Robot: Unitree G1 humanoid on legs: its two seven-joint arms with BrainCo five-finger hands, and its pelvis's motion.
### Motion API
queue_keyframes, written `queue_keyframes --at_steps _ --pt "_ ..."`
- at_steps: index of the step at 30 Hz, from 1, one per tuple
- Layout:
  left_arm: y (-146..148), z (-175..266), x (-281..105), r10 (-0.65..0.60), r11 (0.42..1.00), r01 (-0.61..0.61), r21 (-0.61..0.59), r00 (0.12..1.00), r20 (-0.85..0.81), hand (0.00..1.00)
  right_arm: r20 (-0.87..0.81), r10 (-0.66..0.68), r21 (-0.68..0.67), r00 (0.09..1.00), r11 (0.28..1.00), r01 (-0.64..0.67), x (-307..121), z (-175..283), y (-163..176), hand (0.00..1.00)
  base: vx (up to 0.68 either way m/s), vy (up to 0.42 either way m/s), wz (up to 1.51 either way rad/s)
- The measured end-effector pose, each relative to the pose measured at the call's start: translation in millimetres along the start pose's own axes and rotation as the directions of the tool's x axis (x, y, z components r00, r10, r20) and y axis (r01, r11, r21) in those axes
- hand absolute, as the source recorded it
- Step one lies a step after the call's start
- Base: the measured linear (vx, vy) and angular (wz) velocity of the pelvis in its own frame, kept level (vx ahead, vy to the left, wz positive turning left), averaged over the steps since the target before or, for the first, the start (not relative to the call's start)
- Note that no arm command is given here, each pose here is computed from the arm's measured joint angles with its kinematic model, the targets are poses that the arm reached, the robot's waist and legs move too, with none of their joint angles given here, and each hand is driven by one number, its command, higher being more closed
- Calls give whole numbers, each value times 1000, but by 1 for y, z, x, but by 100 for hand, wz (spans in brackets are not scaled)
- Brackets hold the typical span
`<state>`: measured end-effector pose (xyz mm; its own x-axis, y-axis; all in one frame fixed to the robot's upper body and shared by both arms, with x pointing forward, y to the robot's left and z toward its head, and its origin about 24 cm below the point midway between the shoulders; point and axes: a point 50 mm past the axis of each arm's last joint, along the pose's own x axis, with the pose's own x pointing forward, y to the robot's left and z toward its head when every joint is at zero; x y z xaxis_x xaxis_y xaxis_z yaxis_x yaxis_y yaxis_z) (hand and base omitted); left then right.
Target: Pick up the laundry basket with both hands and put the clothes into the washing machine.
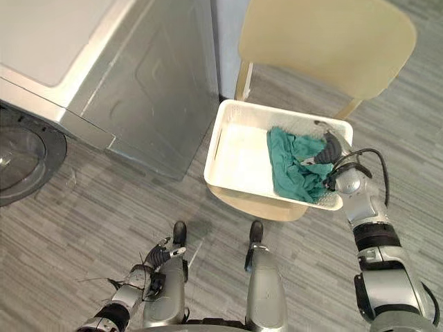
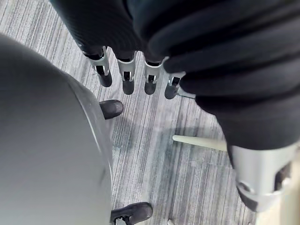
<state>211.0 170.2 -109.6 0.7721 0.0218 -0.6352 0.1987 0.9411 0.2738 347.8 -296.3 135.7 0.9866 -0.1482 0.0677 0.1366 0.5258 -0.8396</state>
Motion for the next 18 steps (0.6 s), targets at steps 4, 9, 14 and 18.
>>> queue_keyframes --at_steps 4,9,14,18 --pt "-6 13 4 7 1000 -7 -8 1000 22 0 -80 23 33 997 999 -20 3 -10 11 0 -6 7 -2" --pt "-13 31 6 19 999 -16 -36 996 86 0 -84 -6 82 996 997 13 6 -2 20 0 -38 -14 7" --pt "-17 58 6 42 997 -29 -74 982 184 0 -114 -38 146 993 988 55 16 1 13 0 -7 -21 0" --pt "-20 74 4 36 997 -19 -73 967 250 0 -138 -40 153 990 986 61 20 1 13 0 30 -37 2"
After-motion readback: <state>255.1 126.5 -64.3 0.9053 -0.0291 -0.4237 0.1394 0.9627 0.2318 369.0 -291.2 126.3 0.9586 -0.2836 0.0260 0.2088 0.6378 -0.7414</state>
